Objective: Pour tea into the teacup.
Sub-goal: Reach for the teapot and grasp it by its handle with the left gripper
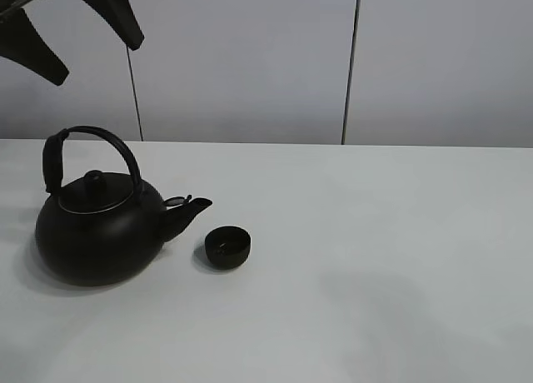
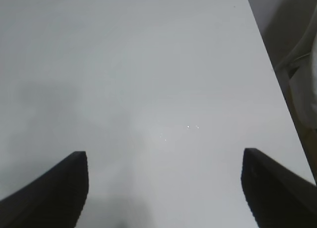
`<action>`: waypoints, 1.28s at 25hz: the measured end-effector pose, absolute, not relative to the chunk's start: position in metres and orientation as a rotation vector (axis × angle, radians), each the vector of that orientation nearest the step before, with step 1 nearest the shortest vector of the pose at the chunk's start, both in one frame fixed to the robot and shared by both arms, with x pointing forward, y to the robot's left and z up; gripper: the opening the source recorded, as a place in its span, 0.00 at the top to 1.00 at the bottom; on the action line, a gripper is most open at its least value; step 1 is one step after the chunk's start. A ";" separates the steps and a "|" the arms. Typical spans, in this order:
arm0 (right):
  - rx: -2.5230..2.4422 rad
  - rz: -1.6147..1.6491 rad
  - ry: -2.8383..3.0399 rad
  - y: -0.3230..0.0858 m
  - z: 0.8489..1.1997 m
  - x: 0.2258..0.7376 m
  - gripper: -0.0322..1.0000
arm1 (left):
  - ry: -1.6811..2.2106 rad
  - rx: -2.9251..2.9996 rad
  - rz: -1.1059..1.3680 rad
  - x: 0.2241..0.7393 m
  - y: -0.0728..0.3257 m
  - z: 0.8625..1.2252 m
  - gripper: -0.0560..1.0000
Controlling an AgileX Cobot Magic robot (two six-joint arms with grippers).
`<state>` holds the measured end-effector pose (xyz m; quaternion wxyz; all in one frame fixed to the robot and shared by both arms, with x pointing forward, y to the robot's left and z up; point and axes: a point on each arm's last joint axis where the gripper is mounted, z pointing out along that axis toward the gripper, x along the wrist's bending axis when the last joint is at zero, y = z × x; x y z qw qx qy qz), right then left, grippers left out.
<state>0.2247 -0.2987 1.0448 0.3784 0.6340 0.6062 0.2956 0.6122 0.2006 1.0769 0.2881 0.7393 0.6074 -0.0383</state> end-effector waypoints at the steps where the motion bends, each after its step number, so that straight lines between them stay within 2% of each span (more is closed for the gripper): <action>1: 1.619 0.761 1.549 -0.298 1.045 0.225 0.41 | 1.622 1.974 -0.102 0.612 0.201 1.077 0.29; 32: 1.589 0.832 1.519 -0.297 1.042 0.233 0.41 | 1.619 1.961 -0.083 0.614 0.201 1.077 0.29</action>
